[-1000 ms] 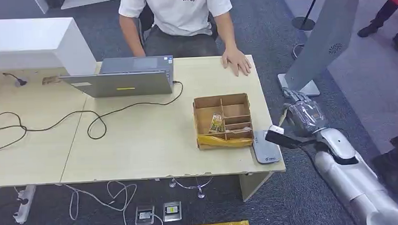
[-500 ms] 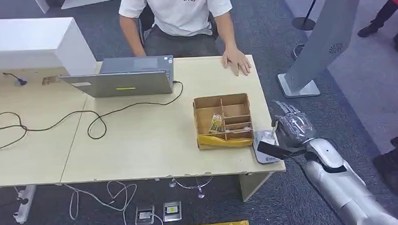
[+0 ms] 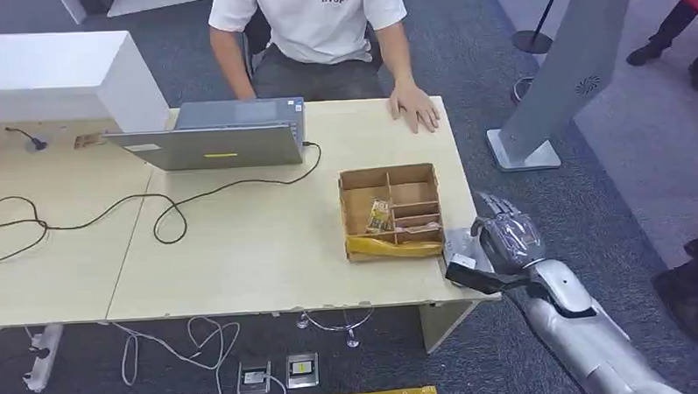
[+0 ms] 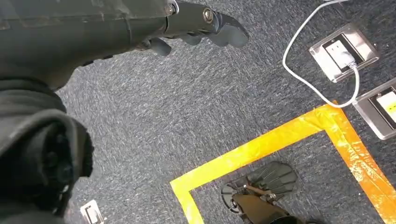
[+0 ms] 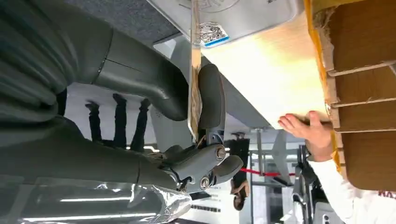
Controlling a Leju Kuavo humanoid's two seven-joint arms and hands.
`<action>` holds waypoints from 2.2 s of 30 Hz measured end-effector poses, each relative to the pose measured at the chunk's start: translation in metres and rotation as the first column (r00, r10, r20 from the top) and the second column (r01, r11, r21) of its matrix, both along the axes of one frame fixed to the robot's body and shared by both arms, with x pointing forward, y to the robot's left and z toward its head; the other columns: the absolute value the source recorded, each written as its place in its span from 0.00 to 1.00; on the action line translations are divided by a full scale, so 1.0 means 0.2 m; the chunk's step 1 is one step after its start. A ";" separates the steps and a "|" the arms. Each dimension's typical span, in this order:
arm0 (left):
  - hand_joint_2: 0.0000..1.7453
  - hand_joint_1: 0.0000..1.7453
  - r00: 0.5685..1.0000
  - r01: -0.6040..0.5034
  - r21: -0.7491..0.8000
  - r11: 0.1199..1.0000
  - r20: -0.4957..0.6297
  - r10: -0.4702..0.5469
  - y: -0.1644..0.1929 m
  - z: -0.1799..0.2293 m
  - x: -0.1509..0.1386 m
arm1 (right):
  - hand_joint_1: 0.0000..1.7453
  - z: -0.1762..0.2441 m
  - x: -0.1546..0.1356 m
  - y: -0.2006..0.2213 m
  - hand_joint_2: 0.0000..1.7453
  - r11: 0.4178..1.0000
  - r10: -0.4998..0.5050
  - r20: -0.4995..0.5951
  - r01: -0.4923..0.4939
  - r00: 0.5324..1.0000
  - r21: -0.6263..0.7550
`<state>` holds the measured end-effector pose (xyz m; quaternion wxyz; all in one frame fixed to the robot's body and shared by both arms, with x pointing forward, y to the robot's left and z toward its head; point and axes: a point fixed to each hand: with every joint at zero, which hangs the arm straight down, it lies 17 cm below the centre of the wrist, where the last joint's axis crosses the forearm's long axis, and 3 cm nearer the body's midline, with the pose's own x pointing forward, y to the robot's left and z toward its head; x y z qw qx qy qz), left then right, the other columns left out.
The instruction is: Pass the card to the sensor for recognition and then transmit it.
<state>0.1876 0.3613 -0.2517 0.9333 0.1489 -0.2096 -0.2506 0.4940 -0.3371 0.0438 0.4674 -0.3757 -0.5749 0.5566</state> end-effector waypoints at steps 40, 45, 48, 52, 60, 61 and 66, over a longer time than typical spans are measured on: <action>0.00 0.00 1.000 0.000 0.002 1.000 -0.006 0.000 -0.02 0.00 0.02 | 1.00 -0.05 0.04 -0.05 1.00 1.000 -0.026 -0.018 0.026 1.000 0.002; 0.00 0.00 1.000 -0.002 0.008 1.000 0.000 0.002 -0.02 0.00 0.02 | 1.00 -0.01 0.08 -0.08 1.00 1.000 -0.022 -0.008 0.022 1.000 -0.021; 0.00 0.00 1.000 -0.004 0.011 1.000 0.003 0.004 -0.01 0.01 0.03 | 1.00 0.08 0.14 -0.10 1.00 0.999 -0.015 0.016 0.016 1.000 -0.035; 0.00 0.00 1.000 -0.004 0.010 1.000 0.006 0.004 -0.01 0.01 0.04 | 1.00 0.22 0.22 -0.11 1.00 0.998 0.008 0.070 -0.004 0.997 -0.058; 0.00 0.00 1.000 0.008 0.012 1.000 0.014 -0.008 -0.02 0.02 0.07 | 1.00 0.64 0.42 -0.11 1.00 0.995 0.051 0.229 -0.030 0.972 -0.094; 0.00 0.00 1.000 0.011 0.013 1.000 0.017 -0.011 -0.02 0.02 0.08 | 1.00 0.72 0.45 -0.11 1.00 0.995 0.055 0.255 -0.031 0.965 -0.097; 0.00 0.00 0.999 0.032 0.008 0.999 0.028 -0.032 -0.03 0.04 0.13 | 1.00 1.12 0.57 -0.07 1.00 0.989 0.106 0.373 -0.058 0.922 -0.137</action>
